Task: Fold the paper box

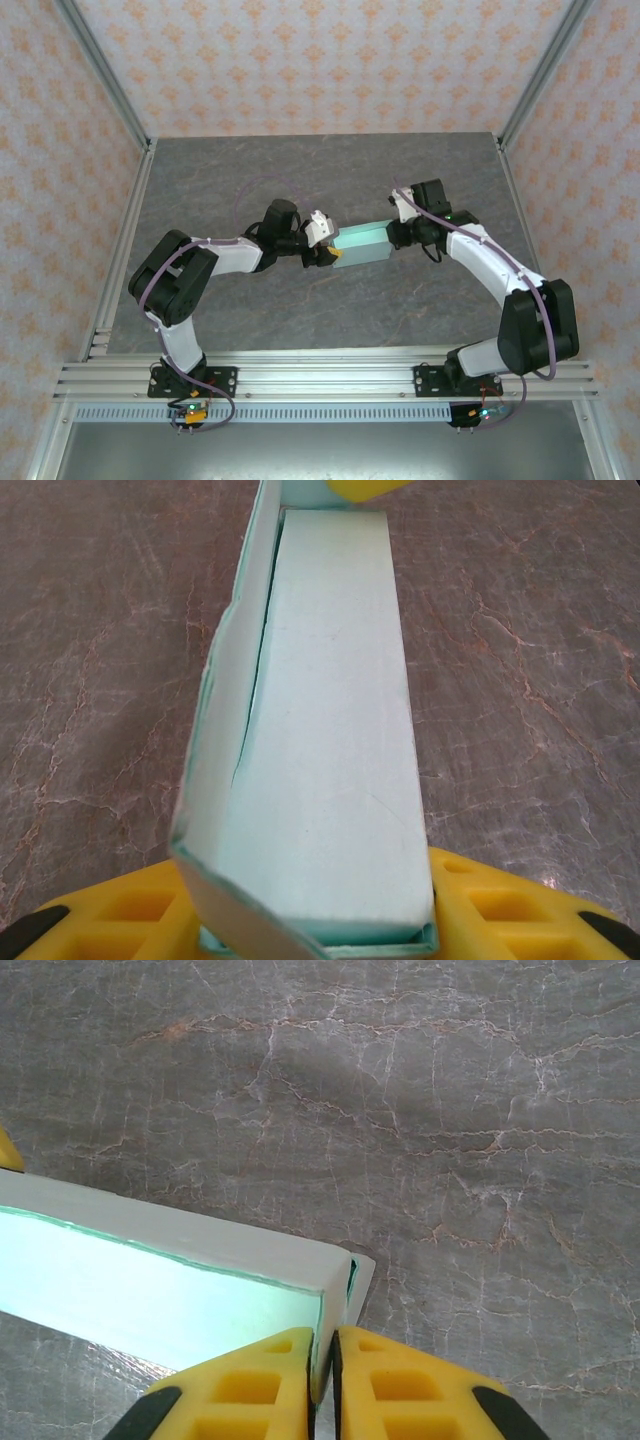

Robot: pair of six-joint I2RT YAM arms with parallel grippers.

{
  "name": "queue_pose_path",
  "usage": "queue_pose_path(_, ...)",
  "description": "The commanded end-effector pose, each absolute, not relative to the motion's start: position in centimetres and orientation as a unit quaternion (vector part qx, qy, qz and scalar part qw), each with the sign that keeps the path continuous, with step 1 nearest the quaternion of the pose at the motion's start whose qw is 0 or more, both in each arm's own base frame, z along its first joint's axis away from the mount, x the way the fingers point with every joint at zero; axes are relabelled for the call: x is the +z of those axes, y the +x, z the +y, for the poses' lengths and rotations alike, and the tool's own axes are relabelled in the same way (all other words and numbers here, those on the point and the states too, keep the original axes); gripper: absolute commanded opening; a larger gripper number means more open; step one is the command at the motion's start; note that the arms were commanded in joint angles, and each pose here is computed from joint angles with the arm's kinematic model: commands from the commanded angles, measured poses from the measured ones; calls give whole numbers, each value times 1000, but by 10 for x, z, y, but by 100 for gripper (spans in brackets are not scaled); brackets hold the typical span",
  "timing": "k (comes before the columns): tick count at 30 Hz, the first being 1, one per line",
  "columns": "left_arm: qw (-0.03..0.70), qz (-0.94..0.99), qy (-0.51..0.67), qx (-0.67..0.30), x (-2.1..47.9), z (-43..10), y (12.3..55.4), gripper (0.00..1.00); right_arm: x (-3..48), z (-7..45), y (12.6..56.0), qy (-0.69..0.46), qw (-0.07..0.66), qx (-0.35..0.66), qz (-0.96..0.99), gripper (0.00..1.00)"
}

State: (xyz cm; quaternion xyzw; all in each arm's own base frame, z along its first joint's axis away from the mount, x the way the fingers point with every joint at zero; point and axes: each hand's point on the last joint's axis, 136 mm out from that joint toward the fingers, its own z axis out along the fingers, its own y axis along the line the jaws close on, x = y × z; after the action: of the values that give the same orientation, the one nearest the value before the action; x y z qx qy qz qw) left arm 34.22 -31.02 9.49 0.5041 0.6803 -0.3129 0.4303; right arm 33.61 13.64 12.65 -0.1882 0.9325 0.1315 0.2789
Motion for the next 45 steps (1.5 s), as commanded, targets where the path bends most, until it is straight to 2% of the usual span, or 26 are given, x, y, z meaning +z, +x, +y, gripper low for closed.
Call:
queue_pose_path(1, 440, 678, 507, -299, 106, -311, 346, 46, 113, 137, 325, -184, 255, 132, 940, 16)
queue_pose_path(4, 439, 677, 510, -299, 105, -311, 346, 46, 121, 141, 325, -174, 272, 146, 935, 33)
queue_pose_path(8, 441, 676, 513, -294, 104, -310, 344, 46, 153, 139, 331, -132, 339, 163, 917, 59)
queue_pose_path(10, 439, 675, 515, -295, 104, -311, 343, 46, 170, 139, 329, -113, 365, 183, 906, 65)
queue_pose_path(13, 433, 674, 520, -296, 103, -312, 343, 46, 188, 134, 325, -86, 387, 208, 894, 66)
queue_pose_path(17, 429, 673, 524, -297, 102, -312, 343, 47, 188, 126, 325, -95, 386, 201, 895, 56)
queue_pose_path(21, 430, 671, 526, -297, 103, -312, 342, 47, 165, 126, 330, -122, 341, 180, 915, 40)
queue_pose_path(30, 419, 668, 536, -301, 101, -314, 339, 48, 143, 126, 349, -146, 321, 146, 924, 40)
queue_pose_path(35, 417, 669, 537, -301, 101, -316, 342, 48, 149, 129, 356, -156, 330, 141, 920, 27)
queue_pose_path(42, 422, 681, 520, -295, 102, -315, 351, 49, 142, 145, 344, -147, 307, 158, 927, 6)
queue_pose_path(45, 423, 684, 517, -292, 101, -315, 353, 51, 136, 149, 339, -127, 294, 153, 935, 3)
